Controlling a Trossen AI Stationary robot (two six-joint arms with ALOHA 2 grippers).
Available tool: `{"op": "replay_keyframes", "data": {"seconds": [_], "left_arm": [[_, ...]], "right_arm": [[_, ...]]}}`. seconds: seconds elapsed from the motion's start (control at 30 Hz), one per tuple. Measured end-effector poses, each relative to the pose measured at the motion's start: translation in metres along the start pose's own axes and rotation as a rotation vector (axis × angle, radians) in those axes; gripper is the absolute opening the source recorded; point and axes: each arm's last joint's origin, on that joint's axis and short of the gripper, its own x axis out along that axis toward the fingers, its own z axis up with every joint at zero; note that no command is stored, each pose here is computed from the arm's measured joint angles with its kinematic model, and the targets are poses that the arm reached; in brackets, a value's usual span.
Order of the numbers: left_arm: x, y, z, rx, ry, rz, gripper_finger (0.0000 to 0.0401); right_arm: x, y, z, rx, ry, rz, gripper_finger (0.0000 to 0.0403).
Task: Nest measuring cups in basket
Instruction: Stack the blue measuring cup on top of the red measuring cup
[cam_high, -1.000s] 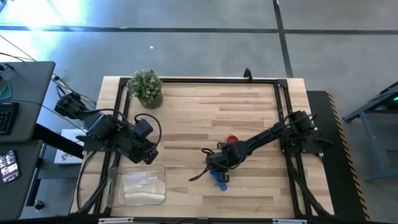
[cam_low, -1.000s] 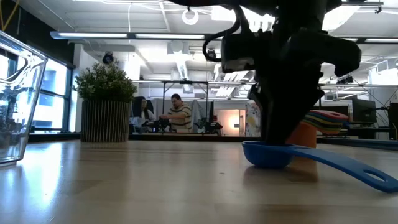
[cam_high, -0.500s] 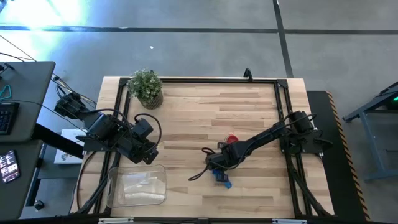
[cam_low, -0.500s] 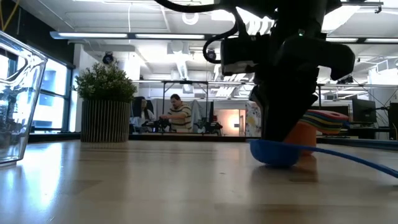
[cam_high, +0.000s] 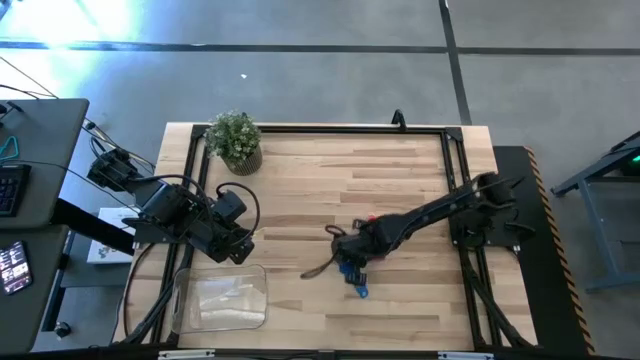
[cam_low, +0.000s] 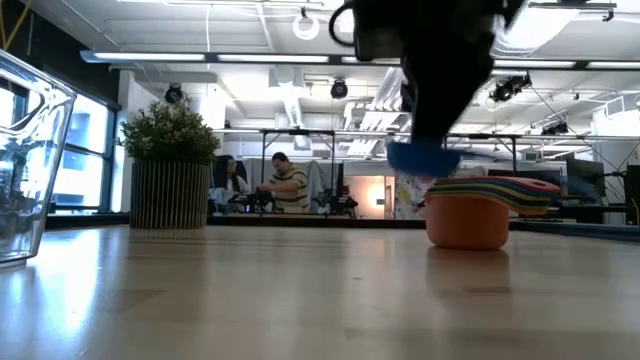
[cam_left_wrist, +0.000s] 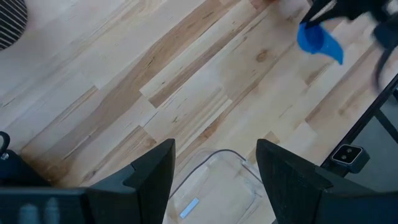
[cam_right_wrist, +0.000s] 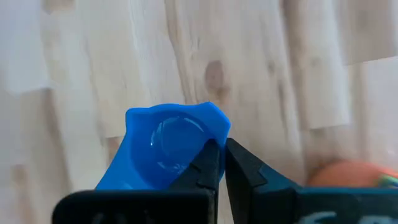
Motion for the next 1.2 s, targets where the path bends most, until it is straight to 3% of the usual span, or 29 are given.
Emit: {"op": "replay_keyframes", "data": {"seconds": [0.33, 0.6, 0.9, 1.2], "left_arm": [[0.0, 0.0, 0.0, 0.001, 0.0, -0.001, 0.0216], [0.0, 0.0, 0.0, 0.008, 0.0, -0.001, 0.0216], [0.0, 0.0, 0.0, 0.026, -0.001, -0.003, 0.0216], [0.002, 0.001, 0.006, -0.041, -0.009, 0.001, 0.0216]], "right_arm": [[-0.079, -0.055, 0.0, 0.147, -0.055, 0.038, 0.0001], [-0.117, -0.094, -0.017, 0.243, -0.009, 0.004, 0.0001], [-0.091, -0.126, -0.052, 0.401, -0.026, 0.1, 0.0001], [-0.075, -0.141, -0.066, 0.529, -0.008, 0.081, 0.0]]}}
